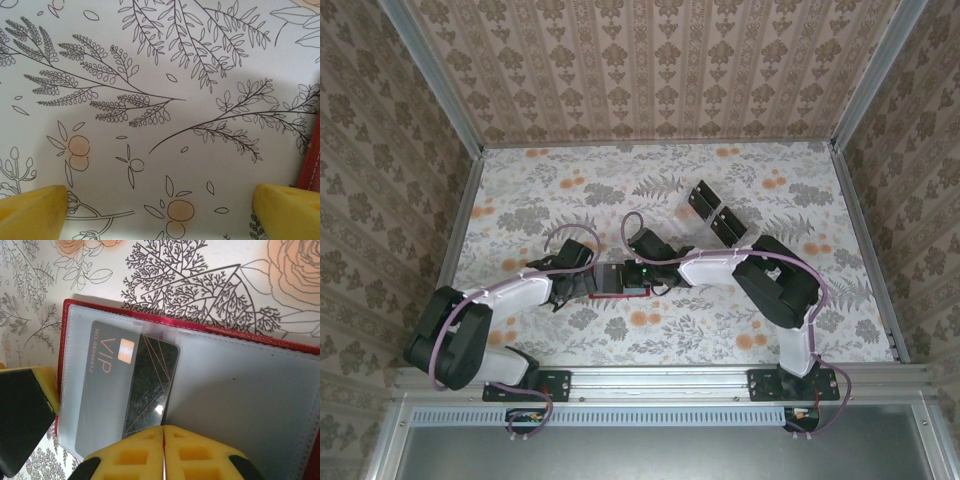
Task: Put the credit cards into the card holder
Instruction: Insert the credit card into the card slot.
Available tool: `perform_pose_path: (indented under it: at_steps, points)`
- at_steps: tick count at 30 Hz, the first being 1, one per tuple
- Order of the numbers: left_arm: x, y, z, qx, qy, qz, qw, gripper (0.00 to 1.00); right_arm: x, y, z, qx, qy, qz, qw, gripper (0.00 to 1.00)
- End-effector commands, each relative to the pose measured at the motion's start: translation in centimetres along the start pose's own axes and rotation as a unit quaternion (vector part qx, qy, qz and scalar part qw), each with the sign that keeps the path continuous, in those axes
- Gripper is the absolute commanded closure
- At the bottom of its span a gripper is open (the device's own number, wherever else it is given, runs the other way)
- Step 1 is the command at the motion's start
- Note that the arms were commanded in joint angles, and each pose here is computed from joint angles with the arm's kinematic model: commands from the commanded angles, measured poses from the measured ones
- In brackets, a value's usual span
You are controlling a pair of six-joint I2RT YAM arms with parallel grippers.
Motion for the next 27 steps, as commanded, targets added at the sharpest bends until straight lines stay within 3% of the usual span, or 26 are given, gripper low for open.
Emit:
perform_pose_path:
  at_steps: [1, 21, 27]
  points:
    - [1.8, 0.9, -0.3, 0.005, 0.013, 0.031, 0.999, 0.0, 0.6, 0.1, 0.7, -0.006, -0.005, 0.017, 1.0, 0.92]
    - [1.9, 1.3, -0.4, 0.01, 0.024, 0.033, 0.999, 0.0, 1.6, -0.4, 2.8, -0.006, -0.043, 0.023, 0.999, 0.91]
    - [-0.6, -0.4, -0.8, 0.022, 0.042, 0.001, 0.999, 0.0, -3.8, -2.2, 4.1, -0.024, -0.065, -0.033, 0.997, 0.63]
Point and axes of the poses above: each hand's point on the last joint's axis, 136 mm out from that joint toward the fingers, its own x axis out along the fingers, its own z axis along the line the jaws close on, y = z × x, the point moved 9 cm from there along -x, back along the fingers, and after that the axes turned 3 degrees about -x, right-handed, at the moved point
